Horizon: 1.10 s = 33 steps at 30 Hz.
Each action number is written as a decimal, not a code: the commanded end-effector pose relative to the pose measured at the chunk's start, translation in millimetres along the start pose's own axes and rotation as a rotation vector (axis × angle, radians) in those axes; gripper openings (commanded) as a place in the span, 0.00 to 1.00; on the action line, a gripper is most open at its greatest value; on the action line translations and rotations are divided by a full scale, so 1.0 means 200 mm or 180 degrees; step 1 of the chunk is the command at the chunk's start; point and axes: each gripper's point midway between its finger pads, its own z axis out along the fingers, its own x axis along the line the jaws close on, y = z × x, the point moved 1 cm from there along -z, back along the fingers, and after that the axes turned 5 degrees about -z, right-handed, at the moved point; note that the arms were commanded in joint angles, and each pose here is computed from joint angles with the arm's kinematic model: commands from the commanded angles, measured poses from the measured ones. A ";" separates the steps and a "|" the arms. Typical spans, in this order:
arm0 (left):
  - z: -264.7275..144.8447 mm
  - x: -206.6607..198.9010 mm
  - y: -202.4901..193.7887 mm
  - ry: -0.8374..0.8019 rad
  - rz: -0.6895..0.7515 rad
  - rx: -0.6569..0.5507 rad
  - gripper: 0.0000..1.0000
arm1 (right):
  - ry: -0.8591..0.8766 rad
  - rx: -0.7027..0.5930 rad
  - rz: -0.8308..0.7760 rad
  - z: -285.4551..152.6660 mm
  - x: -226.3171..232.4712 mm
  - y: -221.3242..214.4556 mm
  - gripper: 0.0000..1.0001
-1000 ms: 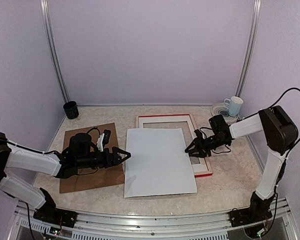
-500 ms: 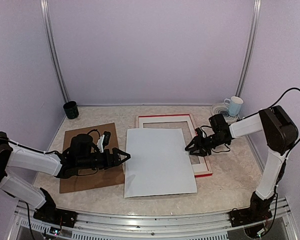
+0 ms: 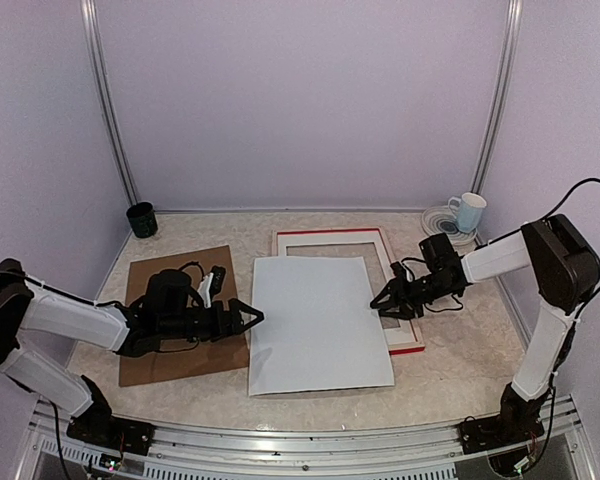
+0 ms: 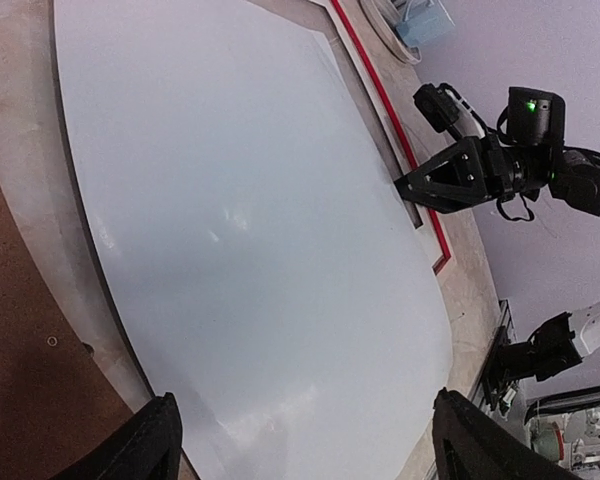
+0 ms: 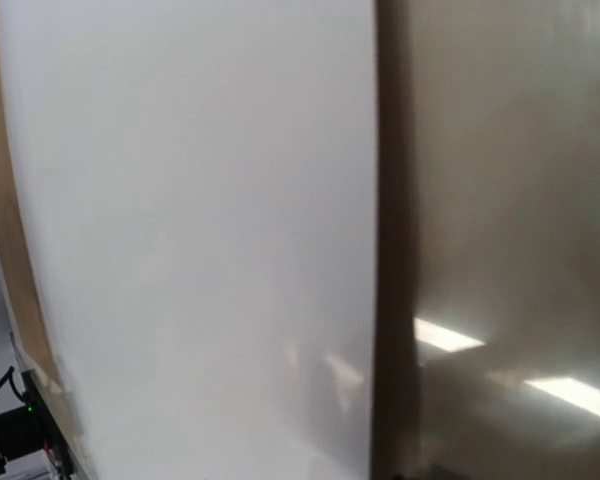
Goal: Put the photo into the frame
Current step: Pick up the photo from the frame body.
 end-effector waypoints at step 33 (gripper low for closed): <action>0.17 -0.02 -0.16 -0.0056 -0.0027 0.0321 0.86 | 0.0469 -0.0120 -0.0225 0.02 0.11 -0.07 0.04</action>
